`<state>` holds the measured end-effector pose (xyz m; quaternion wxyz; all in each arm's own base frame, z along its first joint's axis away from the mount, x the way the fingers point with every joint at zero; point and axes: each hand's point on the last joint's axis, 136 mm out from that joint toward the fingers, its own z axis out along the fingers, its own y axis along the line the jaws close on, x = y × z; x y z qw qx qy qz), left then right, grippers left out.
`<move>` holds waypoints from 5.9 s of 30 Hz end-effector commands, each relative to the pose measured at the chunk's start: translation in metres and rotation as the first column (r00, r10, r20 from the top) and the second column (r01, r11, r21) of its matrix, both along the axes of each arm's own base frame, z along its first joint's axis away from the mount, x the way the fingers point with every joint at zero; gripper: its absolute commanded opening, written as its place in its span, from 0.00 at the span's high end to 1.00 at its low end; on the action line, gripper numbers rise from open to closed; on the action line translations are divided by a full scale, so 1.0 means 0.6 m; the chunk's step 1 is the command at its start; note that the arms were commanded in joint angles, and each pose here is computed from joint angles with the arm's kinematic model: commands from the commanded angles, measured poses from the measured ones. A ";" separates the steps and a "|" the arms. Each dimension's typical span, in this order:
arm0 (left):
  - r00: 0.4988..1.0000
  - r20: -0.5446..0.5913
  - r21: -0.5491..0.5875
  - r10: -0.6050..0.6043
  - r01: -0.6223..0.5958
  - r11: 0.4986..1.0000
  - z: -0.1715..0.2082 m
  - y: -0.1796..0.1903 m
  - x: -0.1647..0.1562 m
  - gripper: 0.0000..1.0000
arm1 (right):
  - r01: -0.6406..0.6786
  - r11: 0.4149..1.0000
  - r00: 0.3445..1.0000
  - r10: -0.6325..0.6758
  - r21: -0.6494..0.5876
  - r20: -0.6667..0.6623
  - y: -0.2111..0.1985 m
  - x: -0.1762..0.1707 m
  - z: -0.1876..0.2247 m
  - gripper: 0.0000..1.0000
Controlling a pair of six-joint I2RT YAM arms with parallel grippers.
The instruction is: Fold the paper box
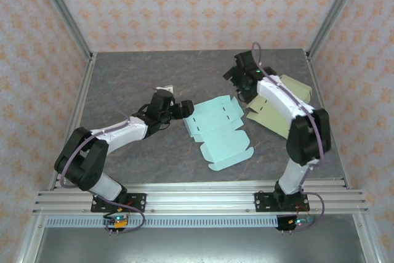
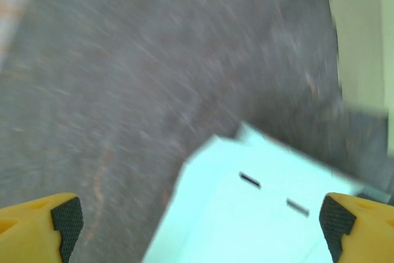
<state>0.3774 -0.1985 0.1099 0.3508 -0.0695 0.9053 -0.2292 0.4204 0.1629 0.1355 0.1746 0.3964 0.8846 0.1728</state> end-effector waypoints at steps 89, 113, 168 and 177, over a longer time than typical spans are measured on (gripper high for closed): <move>0.883 0.419 0.252 -0.210 0.109 0.962 -0.043 0.051 0.039 0.28 | -0.484 0.715 0.774 0.082 0.504 0.628 0.219 0.033 -0.014 0.97; 0.854 0.438 0.207 -0.283 0.210 0.955 -0.045 -0.056 0.031 0.41 | -0.442 0.721 0.794 0.037 0.534 0.607 0.216 0.024 -0.028 0.98; 0.864 0.481 0.197 -0.150 0.060 0.979 -0.046 -0.056 0.052 0.53 | -0.411 0.750 0.797 0.020 0.518 0.604 0.197 -0.023 -0.046 1.00; 0.870 0.480 0.222 -0.118 0.010 0.975 -0.046 -0.065 0.076 0.63 | -0.397 0.732 0.801 -0.018 0.554 0.598 0.231 -0.023 -0.046 0.98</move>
